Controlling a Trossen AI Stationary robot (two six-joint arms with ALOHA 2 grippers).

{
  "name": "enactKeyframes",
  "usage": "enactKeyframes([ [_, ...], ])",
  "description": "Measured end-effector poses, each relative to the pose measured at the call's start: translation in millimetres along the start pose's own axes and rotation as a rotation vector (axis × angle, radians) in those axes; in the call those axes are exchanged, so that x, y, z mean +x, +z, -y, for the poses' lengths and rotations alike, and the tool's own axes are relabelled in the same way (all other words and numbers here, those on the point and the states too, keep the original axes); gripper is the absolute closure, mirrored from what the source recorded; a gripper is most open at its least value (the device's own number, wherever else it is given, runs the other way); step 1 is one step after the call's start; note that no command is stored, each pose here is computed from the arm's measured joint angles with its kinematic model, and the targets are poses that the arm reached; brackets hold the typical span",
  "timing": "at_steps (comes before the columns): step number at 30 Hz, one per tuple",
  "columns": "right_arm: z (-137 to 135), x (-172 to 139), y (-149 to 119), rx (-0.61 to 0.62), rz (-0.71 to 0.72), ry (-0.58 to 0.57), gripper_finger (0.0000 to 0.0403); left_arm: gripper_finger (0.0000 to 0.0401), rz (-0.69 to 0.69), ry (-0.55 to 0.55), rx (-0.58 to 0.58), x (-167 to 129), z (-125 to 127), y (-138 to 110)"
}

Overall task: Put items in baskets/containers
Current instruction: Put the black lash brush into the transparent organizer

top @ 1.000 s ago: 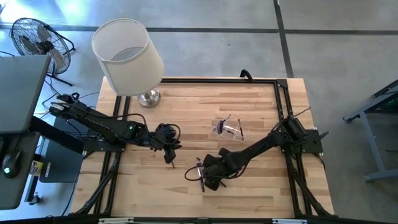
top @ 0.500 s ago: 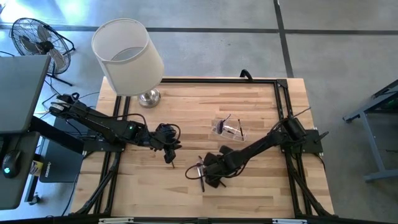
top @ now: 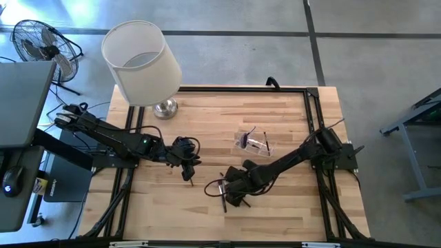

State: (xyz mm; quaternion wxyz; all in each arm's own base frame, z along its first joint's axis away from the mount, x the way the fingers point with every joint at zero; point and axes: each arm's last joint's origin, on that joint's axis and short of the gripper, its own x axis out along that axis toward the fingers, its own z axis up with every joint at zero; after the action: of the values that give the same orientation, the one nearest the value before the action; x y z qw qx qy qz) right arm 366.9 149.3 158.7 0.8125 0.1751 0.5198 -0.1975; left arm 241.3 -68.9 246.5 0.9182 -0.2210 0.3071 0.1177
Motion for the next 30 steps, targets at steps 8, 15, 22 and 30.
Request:
enactKeyframes([
  [8,-3.8,1.9,-0.5,-0.03,-0.021,0.05,0.0309,0.0302,0.0,0.0,0.004,0.0,-0.1,0.0],
  [15,-3.4,5.8,-0.9,-0.024,-0.011,0.031,0.0309,0.0302,0.001,0.001,0.007,0.0,0.0,0.1],
  [22,-4.2,12.7,-3.7,-0.027,-0.035,0.031,0.0309,0.0302,0.0,0.002,0.008,0.0,-0.1,-0.1],
  [30,-3.9,24.3,-8.7,-0.039,-0.063,0.002,0.031,0.0302,-0.006,0.004,0.01,0.0,-0.5,-0.6],
])
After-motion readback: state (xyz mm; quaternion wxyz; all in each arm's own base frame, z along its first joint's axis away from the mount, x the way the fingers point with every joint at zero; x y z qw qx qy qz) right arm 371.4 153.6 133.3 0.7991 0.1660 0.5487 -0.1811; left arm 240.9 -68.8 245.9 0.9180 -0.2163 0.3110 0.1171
